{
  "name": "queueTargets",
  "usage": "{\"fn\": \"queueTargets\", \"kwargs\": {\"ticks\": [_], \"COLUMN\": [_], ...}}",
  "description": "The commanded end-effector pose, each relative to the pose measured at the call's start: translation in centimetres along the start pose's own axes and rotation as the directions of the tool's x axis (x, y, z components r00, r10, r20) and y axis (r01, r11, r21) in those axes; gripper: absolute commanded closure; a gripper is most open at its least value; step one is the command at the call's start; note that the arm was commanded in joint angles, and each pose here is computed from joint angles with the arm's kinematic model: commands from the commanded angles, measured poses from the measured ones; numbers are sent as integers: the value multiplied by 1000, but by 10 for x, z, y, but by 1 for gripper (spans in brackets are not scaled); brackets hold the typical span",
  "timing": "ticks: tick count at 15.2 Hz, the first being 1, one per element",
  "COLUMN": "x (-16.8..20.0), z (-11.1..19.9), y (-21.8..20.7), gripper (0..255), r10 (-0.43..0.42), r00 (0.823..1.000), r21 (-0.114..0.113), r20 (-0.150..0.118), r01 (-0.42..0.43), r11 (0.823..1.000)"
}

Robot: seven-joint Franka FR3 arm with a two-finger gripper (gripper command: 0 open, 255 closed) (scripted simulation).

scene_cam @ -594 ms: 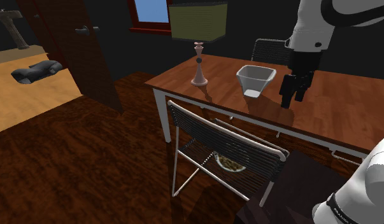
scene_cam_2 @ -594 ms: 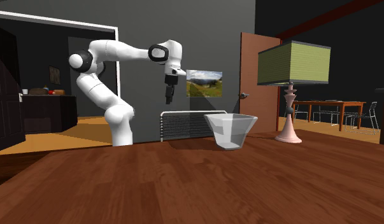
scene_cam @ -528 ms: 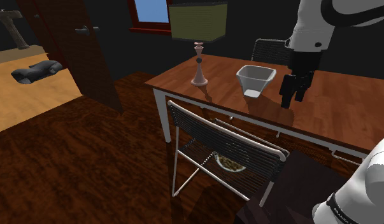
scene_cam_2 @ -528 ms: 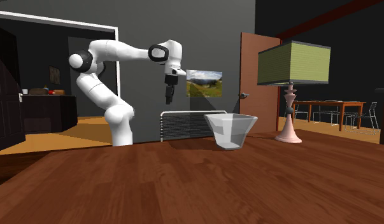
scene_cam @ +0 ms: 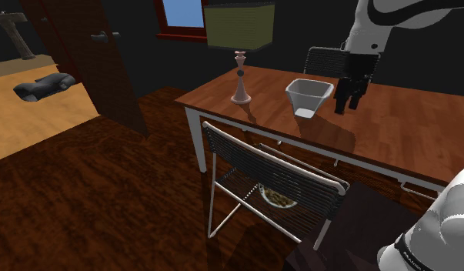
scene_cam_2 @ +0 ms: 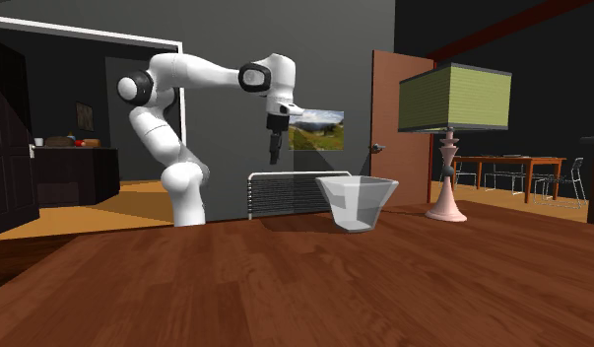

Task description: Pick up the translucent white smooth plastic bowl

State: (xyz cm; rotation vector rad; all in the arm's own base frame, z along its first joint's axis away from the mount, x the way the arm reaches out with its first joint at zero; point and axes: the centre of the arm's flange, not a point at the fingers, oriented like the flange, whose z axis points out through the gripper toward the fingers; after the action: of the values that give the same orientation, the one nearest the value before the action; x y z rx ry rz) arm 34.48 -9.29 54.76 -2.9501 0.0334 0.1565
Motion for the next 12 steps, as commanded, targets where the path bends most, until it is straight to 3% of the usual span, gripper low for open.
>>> {"fn": "queueTargets", "kwargs": {"ticks": [1, 12], "x": [15, 99], "z": [-5, -24], "y": [22, 148], "gripper": [0, 0], "r10": [-7, -40], "r00": [1000, 998], "r21": [13, 93], "r20": [-6, -41], "r01": [7, 43], "r11": [1000, 995]}}
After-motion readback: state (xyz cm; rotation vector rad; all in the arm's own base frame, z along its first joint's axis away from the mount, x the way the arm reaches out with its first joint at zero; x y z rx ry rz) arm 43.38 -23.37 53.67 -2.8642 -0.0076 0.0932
